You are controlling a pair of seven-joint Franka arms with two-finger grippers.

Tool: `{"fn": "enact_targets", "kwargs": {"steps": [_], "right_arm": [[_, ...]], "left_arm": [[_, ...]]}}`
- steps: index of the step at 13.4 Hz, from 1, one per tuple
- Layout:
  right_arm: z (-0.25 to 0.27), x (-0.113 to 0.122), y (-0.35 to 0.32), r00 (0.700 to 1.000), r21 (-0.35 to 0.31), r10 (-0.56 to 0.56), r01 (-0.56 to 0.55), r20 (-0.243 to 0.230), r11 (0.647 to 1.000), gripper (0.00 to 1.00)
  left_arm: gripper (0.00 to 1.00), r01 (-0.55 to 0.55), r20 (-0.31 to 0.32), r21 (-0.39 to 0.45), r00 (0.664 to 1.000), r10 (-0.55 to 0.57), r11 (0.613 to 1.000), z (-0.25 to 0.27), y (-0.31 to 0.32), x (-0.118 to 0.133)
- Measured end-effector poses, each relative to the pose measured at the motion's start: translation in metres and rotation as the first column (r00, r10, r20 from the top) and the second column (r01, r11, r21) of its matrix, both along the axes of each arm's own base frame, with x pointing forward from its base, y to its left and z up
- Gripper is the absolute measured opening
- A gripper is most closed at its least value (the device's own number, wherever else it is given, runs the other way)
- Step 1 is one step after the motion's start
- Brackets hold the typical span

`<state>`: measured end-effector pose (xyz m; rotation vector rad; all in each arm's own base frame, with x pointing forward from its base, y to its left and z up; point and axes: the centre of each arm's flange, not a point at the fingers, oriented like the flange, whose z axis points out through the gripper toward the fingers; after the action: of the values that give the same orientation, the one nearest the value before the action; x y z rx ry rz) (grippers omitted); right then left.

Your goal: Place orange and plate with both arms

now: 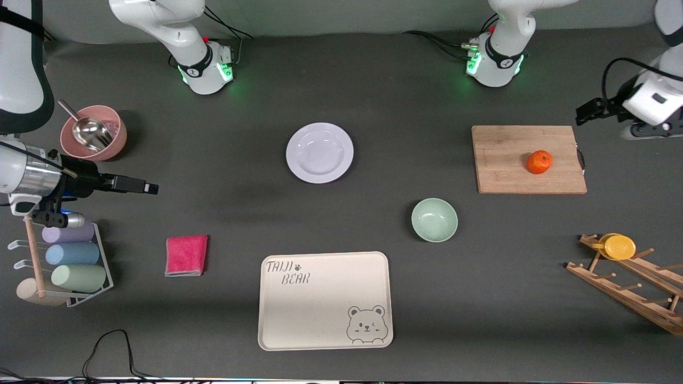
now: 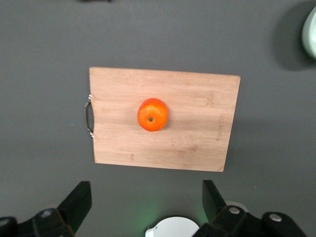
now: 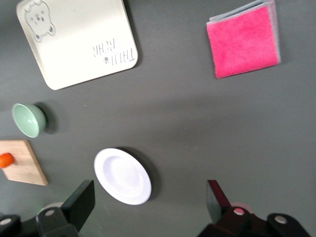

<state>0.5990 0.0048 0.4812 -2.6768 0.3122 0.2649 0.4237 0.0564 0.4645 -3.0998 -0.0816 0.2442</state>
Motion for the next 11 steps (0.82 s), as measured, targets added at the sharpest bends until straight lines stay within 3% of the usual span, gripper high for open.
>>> {"fn": "enact_targets", "kwargs": {"steps": [4,6,11], "right_arm": [[-0.032,0.000,-0.007,0.993,0.111,-0.118,0.118,-0.001,0.987,1.00],[-0.051,-0.003,-0.010,0.985,0.148,-0.171,0.171,-0.013,0.974,1.00],[-0.089,-0.015,-0.006,0.956,0.258,-0.280,0.293,-0.085,0.921,1.00]], "left_arm": [[1.00,0.023,0.033,0.000,0.999,-0.023,1.000,-0.089,-0.006,-0.021],[1.00,0.049,0.031,-0.004,0.998,-0.049,0.999,-0.116,-0.006,-0.020],[1.00,0.077,0.047,-0.015,0.996,-0.076,0.997,-0.173,0.003,-0.018]]}}
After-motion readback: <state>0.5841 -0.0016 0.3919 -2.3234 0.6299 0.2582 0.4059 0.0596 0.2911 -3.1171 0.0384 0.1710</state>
